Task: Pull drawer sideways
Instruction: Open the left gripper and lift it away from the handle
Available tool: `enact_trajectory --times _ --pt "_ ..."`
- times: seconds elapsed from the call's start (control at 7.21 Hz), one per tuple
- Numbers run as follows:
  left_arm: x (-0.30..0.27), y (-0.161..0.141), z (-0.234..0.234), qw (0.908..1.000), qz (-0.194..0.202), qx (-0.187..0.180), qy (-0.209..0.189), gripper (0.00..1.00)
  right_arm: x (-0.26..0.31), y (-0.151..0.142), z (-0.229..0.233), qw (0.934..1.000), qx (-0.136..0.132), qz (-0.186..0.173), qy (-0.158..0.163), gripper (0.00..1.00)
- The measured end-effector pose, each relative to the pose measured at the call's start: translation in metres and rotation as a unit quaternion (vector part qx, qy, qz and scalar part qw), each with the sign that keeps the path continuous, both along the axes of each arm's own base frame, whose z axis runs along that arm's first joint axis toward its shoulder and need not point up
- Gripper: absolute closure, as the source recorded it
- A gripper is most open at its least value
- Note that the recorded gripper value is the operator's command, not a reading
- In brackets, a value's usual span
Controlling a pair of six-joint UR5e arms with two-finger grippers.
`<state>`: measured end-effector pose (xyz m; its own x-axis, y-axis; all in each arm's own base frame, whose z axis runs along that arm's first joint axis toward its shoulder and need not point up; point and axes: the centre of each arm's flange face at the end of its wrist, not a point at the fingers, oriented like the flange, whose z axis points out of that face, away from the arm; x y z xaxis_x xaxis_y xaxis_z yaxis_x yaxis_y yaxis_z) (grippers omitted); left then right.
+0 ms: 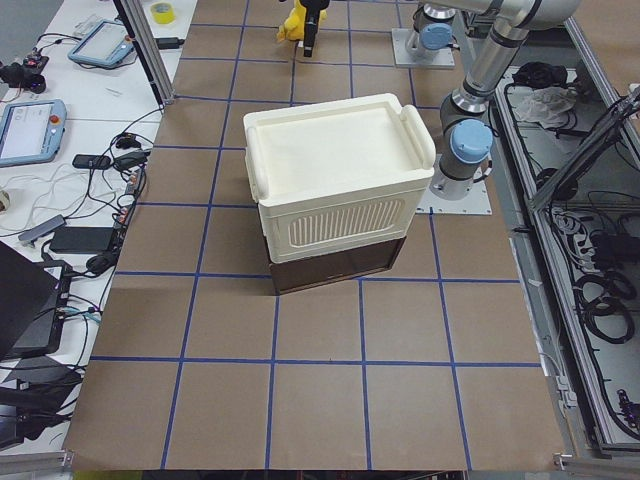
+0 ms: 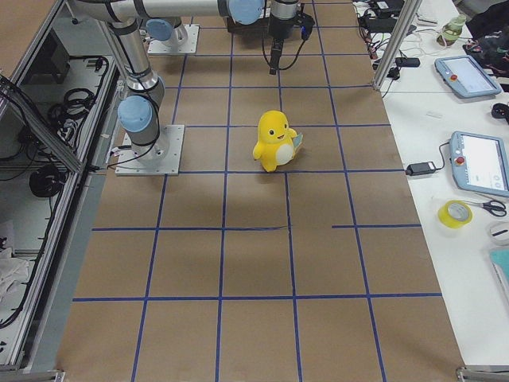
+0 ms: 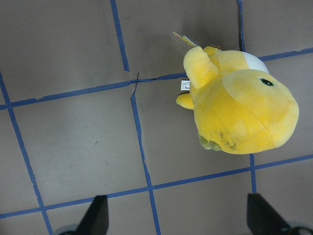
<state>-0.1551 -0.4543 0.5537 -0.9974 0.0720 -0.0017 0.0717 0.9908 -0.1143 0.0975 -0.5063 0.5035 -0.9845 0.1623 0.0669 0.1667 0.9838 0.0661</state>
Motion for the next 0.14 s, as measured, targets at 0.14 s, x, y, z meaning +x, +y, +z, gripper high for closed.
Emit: enact_trajectory --times 0.14 --pt "-0.0011 0.0013 0.0005 1.0 -0.001 0.0 0.001 0.0 0.0 0.0 0.0 1.0 0.0 0.0 0.0 0.0"
